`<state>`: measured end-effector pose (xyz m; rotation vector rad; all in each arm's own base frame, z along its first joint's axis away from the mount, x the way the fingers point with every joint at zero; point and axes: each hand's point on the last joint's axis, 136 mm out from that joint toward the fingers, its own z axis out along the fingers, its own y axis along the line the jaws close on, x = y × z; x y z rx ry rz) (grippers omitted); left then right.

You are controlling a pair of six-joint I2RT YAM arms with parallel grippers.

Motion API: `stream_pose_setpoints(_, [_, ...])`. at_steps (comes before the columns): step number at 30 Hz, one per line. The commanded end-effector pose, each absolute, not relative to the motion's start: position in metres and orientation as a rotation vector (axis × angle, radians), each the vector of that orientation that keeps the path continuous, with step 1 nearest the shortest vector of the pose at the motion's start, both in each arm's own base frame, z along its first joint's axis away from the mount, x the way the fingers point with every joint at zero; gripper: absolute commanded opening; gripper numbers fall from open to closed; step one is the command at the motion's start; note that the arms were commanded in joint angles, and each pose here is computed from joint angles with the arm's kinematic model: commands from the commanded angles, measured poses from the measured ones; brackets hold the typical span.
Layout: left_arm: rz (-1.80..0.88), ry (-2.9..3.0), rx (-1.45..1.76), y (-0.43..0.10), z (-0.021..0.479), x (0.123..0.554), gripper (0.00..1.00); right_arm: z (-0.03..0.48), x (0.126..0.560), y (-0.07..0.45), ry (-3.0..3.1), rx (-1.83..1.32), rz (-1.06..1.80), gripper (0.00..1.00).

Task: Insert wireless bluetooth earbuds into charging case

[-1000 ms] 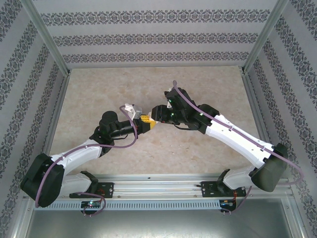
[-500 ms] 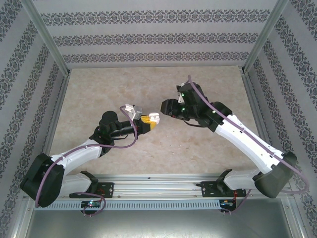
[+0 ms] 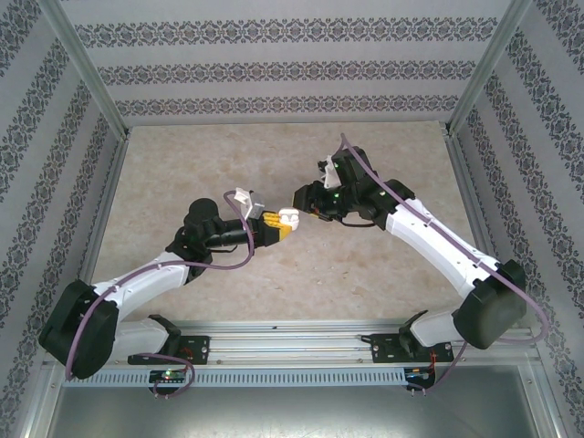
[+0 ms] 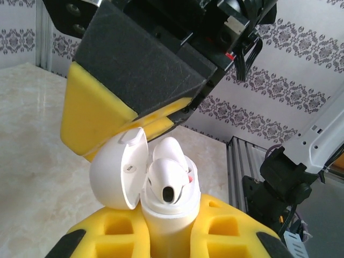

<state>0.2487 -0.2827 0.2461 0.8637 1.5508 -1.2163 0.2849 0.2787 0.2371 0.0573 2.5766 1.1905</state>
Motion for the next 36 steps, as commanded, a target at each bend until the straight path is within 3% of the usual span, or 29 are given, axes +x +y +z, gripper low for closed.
stream_pose_setpoints(1, [-1.239, 1.503, 0.886, -0.288, 0.262, 0.248, 0.00, 0.250, 0.273, 0.289, 2.534, -0.030, 1.311, 0.37])
stream_pose_setpoints(12, [-1.241, 1.552, 0.779, -0.286, 0.268, 0.261, 0.00, 0.238, 0.247, 0.286, 2.491, -0.094, 1.375, 0.34])
stream_pose_setpoints(23, [-1.264, 1.573, 0.671, -0.280, 0.276, 0.266, 0.00, 0.205, 0.239, 0.270, 2.585, -0.141, 1.093, 0.32])
stream_pose_setpoints(28, [-1.272, 1.704, 0.485, -0.267, 0.268, 0.287, 0.00, 0.224, 0.246, 0.254, 2.499, -0.133, 0.986, 0.30])
stream_pose_setpoints(36, [-1.246, 1.919, 0.227, -0.243, 0.235, 0.335, 0.00, 0.254, 0.253, 0.212, 2.319, -0.032, 0.870, 0.39])
